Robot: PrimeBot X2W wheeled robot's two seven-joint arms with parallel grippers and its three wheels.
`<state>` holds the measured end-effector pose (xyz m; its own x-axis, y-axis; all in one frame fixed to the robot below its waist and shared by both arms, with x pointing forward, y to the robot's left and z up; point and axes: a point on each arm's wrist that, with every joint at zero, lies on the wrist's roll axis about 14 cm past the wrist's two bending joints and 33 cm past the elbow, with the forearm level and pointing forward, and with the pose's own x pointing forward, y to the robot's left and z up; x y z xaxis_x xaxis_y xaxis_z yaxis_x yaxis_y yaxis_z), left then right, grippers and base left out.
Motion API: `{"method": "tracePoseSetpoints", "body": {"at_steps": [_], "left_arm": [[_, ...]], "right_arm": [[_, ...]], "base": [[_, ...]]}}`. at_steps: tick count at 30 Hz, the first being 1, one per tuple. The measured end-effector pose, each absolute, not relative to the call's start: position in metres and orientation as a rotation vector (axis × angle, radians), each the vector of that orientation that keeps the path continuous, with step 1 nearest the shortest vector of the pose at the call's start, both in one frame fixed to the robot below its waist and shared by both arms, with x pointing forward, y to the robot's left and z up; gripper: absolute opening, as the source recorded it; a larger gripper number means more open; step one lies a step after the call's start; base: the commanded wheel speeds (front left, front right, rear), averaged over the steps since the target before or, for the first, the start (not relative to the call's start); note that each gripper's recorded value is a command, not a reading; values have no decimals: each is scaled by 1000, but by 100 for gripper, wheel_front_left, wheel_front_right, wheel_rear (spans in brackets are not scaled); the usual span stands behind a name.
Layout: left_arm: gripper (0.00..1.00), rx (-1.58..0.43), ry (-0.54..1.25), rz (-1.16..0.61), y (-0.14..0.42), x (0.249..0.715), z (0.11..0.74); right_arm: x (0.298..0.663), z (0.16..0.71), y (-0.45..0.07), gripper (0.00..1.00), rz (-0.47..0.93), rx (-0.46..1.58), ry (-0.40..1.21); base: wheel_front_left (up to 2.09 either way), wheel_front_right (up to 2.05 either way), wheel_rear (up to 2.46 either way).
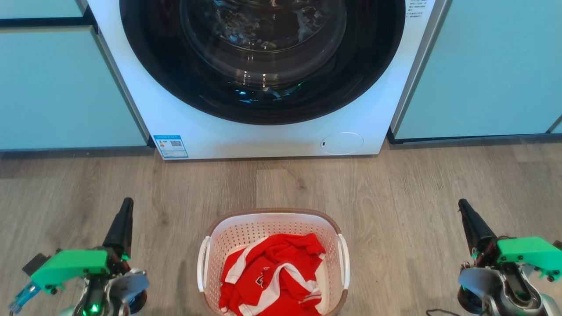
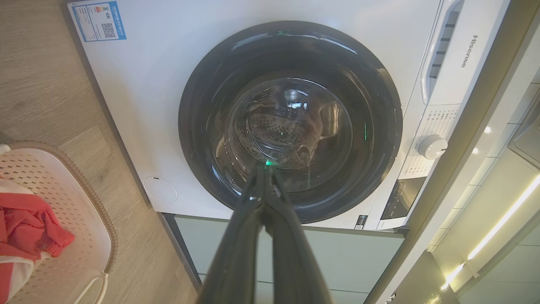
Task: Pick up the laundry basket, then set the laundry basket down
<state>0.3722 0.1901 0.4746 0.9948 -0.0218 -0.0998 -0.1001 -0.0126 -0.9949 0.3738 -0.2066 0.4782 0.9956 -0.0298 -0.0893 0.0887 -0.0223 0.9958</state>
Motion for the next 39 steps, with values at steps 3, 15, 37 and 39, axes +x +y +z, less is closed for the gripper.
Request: {"method": "tracePoseSetpoints", "body": {"at_steps": [3,15,37,39], "left_arm": [[0,-1583,95,62,190,372,475],[100,-1588,183,158,190,352,437],[100,-1468,126,209,207,348,439],[100,-1454,115,206,209,350,442]], "right_arm": [[374,478,-207,0,-94,1591,46],[357,444,-203,100,-179,1603,127],[357,450,-215,100,-204,1489,79],[358,452,-216,100,-203,1462,72]], "base": [[0,0,0],[0,0,0],[0,0,0],[0,0,0]]}}
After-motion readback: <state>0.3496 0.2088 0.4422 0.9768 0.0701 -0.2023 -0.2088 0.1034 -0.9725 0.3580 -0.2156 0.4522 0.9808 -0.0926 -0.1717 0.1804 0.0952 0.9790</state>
